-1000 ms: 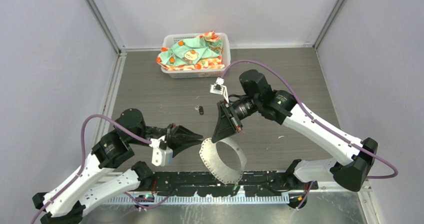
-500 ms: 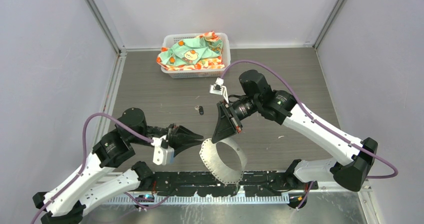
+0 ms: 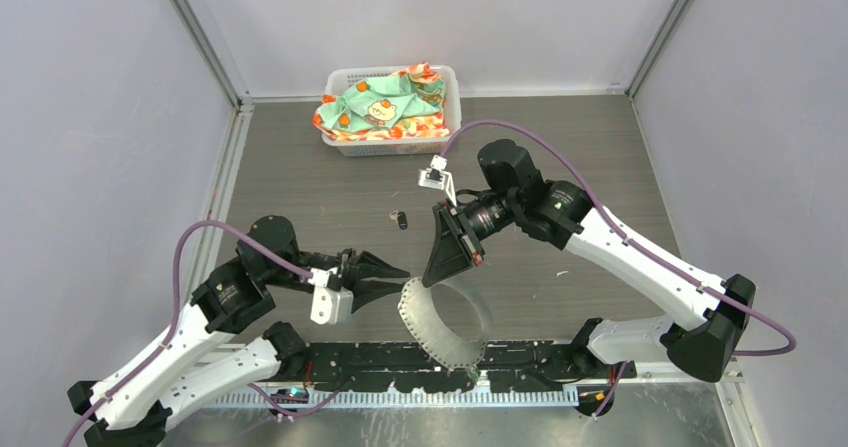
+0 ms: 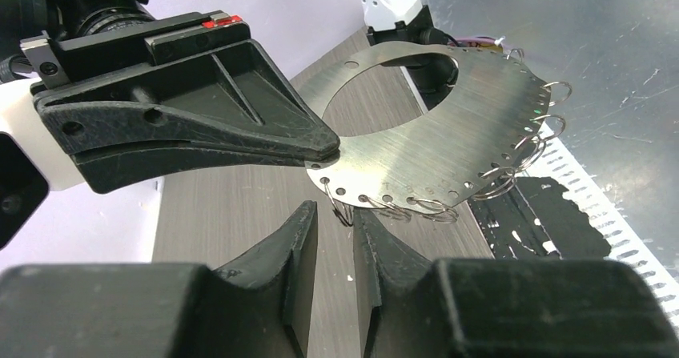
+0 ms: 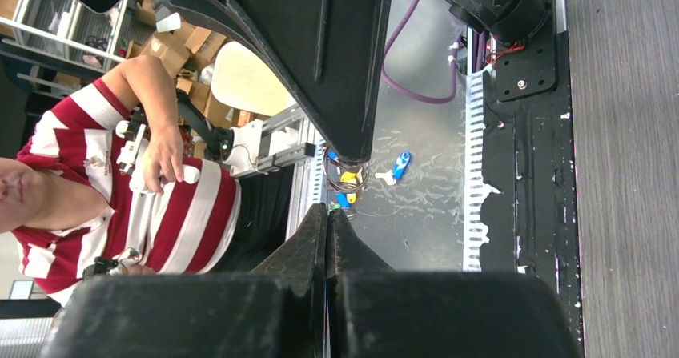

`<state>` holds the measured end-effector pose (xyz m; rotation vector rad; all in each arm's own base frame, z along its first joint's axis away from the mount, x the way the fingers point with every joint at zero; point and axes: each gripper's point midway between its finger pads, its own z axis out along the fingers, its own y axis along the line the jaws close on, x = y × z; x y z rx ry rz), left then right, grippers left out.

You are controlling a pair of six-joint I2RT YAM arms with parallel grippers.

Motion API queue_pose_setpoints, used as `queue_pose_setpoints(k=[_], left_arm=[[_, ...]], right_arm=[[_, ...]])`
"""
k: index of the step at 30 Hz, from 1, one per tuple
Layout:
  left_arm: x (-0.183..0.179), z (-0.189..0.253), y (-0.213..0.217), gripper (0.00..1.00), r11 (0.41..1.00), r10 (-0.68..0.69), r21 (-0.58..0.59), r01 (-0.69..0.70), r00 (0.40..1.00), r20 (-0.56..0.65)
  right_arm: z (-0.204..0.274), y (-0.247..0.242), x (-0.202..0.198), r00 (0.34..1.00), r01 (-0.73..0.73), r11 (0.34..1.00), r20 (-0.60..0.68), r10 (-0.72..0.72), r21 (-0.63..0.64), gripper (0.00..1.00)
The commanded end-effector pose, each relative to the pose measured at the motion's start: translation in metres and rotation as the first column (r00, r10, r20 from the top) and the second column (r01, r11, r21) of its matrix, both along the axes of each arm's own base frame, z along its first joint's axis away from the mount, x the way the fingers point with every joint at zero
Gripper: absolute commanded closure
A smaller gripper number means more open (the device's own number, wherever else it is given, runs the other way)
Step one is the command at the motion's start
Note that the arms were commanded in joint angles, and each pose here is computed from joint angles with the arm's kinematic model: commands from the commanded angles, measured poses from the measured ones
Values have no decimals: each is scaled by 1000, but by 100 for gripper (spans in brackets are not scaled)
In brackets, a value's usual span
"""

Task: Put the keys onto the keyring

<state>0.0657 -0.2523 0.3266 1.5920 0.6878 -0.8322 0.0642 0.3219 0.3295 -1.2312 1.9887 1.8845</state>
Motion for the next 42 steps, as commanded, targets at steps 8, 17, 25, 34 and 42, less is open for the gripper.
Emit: queue_pose_setpoints(k=[8, 17, 25, 34, 42], left_arm=[[2, 14, -4, 80, 998, 9, -59, -8, 1000, 19], [0, 18, -1, 95, 997, 14, -75, -12, 1000, 21], [-6, 28, 0, 99, 997, -9, -79, 10, 1000, 11], [1, 35, -3, 100, 997, 64, -26, -71, 973, -222], [4, 31, -6, 100, 989, 143, 34, -144, 862, -487]], right_arm=[[13, 2, -6, 1000, -29, 999, 9, 29, 45, 99], [13, 3, -7, 999, -32, 999, 8, 32, 44, 99], [12, 5, -4, 1000, -15, 999, 17, 14, 40, 93], [11, -7, 17, 962, 120, 993, 249, -112, -20, 50], [32, -32, 54, 784, 351, 934, 523, -334, 69, 17]])
